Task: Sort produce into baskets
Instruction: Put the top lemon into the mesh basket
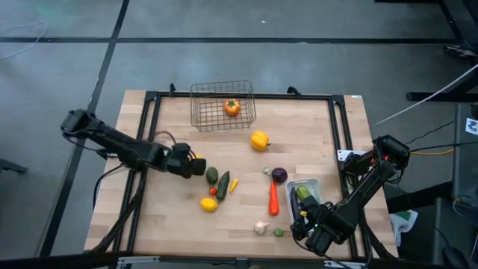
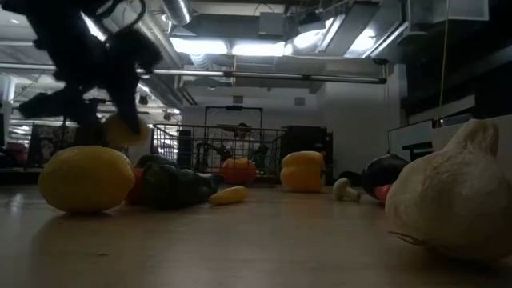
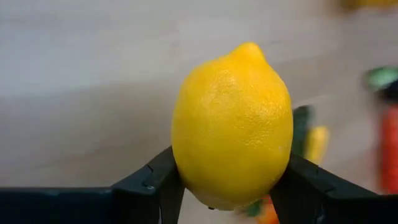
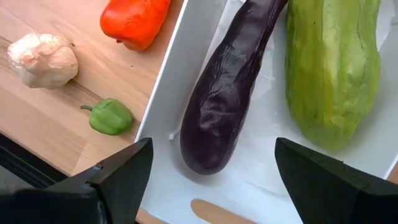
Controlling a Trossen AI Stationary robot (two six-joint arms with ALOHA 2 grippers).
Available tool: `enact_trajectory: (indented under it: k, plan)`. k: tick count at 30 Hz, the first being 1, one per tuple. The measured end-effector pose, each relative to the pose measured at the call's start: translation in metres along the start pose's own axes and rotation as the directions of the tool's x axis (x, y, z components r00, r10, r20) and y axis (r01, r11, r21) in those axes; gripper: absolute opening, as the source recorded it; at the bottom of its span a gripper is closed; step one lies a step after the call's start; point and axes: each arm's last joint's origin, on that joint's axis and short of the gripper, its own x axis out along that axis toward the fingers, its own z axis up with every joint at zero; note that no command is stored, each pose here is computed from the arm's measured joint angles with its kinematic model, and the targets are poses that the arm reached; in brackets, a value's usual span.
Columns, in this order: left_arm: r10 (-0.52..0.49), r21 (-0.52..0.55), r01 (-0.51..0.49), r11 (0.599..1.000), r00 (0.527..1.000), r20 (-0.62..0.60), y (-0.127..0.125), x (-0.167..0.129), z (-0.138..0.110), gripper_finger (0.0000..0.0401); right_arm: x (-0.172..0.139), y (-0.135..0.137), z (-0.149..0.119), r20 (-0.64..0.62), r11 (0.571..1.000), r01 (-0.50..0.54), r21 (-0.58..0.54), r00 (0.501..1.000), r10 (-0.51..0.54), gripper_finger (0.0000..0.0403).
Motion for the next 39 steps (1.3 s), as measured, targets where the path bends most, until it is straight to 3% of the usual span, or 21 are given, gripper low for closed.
enact_trajectory:
  k: [5, 9, 12, 16, 22, 28, 33, 39]
  plan:
    - [-0.177, 0.016, 0.177, 0.984, 0.976, 0.13, -0.019, -0.035, 0.03, 0.0186, 0.0, 0.0, 0.0, 0.003, 1.0, -0.001, 0.0, 1.0, 0.001, 0.0337]
    - [-0.329, 0.102, 0.313, 0.944, 0.91, 0.251, -0.043, -0.065, 0.058, 0.0185, 0.0, 0.0, 0.0, 0.007, 1.0, -0.002, 0.0, 1.0, 0.002, 0.0337]
    - [-0.412, 0.212, 0.358, 0.909, 0.849, 0.331, -0.063, -0.086, 0.081, 0.0185, 0.0, 0.0, 0.0, 0.007, 1.0, -0.003, 0.0, 1.0, 0.003, 0.0337]
    - [-0.441, 0.346, 0.308, 0.886, 0.787, 0.431, -0.084, -0.106, 0.111, 0.0185, 0.0, 0.0, 0.0, 0.007, 1.0, -0.003, 0.0, 1.0, 0.003, 0.0337]
    - [-0.372, 0.444, 0.118, 0.888, 0.751, 0.545, -0.103, -0.111, 0.153, 0.0185, 0.0, 0.0, 0.0, 0.007, 1.0, -0.003, 0.0, 1.0, 0.003, 0.0337]
    - [-0.268, 0.506, -0.065, 0.86, 0.785, 0.558, -0.109, -0.079, 0.196, 0.0186, 0.0, 0.0, 0.0, 0.007, 1.0, -0.003, 0.0, 1.0, 0.003, 0.0337]
    - [-0.196, 0.548, -0.095, 0.831, 0.872, 0.448, -0.097, -0.034, 0.231, 0.0194, 0.0, 0.0, 0.0, 0.007, 1.0, -0.003, 0.0, 1.0, 0.003, 0.0337]
    - [-0.015, 0.518, -0.142, 0.844, 0.958, 0.287, -0.069, 0.031, 0.257, 0.0196, 0.0, 0.0, 0.0, 0.007, 1.0, -0.003, 0.0, 1.0, 0.003, 0.0337]
